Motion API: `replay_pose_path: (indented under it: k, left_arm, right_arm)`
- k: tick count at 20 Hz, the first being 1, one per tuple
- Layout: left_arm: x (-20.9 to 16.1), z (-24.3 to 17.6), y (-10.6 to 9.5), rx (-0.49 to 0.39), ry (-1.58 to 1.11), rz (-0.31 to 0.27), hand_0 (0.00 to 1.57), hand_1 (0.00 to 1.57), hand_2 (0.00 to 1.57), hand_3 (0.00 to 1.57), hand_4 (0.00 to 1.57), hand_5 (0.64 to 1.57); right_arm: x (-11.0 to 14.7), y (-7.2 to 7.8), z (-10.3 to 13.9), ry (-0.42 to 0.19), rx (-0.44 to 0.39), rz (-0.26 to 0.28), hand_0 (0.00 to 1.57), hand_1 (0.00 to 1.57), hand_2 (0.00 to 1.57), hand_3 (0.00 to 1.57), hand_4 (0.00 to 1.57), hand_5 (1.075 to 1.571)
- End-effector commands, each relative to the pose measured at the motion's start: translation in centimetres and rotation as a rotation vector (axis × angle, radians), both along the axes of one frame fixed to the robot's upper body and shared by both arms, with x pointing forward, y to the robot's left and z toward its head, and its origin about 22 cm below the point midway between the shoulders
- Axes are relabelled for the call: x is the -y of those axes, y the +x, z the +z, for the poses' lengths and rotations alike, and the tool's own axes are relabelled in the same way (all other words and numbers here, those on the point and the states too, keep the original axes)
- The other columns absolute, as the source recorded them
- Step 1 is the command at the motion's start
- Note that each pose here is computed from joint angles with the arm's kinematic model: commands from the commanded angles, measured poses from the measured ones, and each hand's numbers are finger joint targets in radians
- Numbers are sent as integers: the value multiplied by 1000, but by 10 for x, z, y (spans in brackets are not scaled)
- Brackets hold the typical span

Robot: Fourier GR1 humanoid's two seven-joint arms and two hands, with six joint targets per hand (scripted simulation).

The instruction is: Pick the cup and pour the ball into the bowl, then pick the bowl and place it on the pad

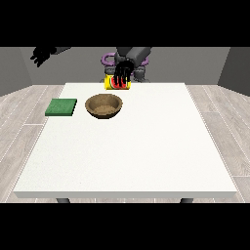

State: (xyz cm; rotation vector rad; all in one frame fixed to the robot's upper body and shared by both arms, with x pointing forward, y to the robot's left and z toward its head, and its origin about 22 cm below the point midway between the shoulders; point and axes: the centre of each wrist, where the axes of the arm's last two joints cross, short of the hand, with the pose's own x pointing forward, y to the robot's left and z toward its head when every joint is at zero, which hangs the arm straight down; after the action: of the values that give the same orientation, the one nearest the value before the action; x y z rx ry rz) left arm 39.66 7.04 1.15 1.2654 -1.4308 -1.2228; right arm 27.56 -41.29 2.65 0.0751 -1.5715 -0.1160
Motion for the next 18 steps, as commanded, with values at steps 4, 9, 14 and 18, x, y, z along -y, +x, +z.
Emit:
replay_pose_path:
  k: [4,9,14,18]
  left_arm:
    - [27,21,1,74,364,46,1396,1396,1571,1571,1038,1571]
    - [48,20,-21,23,492,-10,272,272,1258,1549,1040,1571]
    - [52,17,-31,1,534,-47,0,0,1140,1570,1119,1571]
    - [52,52,-21,53,332,-67,0,0,1154,1494,1042,1567]
  right_arm:
    - [-30,16,-13,-1,-42,51,0,0,0,265,691,1554]
    - [-18,17,-18,2,-39,37,0,0,0,327,686,1552]
    - [-55,26,-18,6,-10,49,0,0,0,165,706,1550]
    - [-15,20,-10,-14,-60,-54,0,0,0,107,740,1551]
